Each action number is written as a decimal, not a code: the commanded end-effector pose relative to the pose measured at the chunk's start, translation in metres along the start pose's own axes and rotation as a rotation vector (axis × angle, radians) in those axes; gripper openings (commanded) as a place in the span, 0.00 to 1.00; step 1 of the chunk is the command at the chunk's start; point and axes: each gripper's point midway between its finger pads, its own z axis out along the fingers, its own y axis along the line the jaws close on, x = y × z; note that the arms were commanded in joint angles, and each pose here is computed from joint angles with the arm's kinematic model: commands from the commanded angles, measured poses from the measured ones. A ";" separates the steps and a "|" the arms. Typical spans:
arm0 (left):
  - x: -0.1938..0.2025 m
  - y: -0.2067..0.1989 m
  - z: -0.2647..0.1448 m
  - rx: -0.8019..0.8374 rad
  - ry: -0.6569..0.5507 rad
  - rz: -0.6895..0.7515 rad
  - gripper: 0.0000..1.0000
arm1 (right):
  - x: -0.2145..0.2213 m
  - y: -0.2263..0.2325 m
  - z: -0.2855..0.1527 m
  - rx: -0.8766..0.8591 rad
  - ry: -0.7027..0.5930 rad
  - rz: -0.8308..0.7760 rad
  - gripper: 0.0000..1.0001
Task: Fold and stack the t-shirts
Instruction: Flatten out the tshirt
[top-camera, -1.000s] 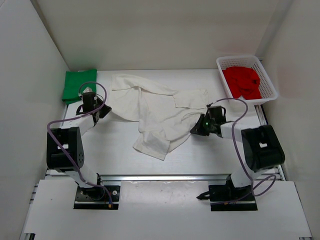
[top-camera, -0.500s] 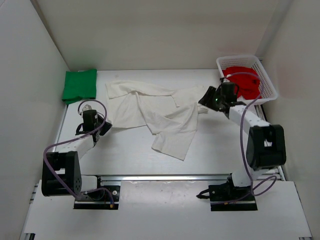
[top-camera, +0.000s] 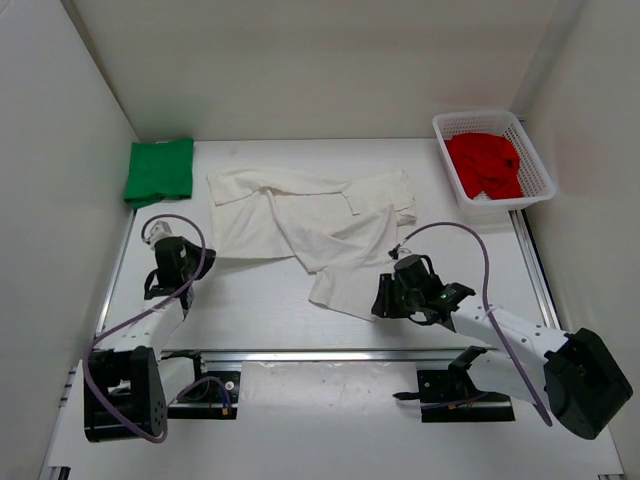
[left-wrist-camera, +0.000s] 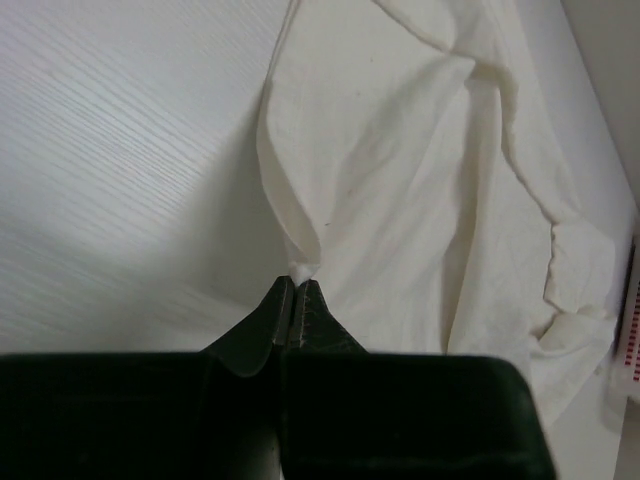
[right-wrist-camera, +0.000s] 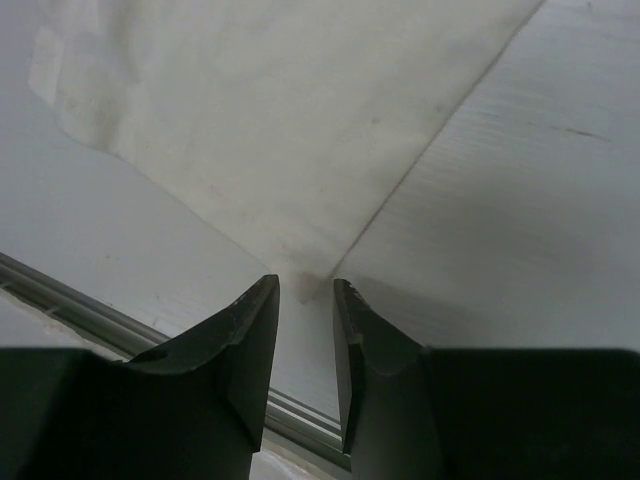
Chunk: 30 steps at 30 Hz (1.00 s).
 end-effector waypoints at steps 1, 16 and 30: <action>-0.010 0.009 -0.003 0.028 -0.027 -0.046 0.00 | -0.002 -0.011 -0.005 0.063 -0.039 0.050 0.27; 0.004 0.012 -0.001 -0.010 -0.001 -0.025 0.00 | 0.011 -0.011 0.008 0.109 0.032 0.049 0.44; 0.007 -0.003 -0.006 0.033 -0.007 -0.014 0.00 | 0.035 -0.026 0.008 0.312 0.199 -0.024 0.34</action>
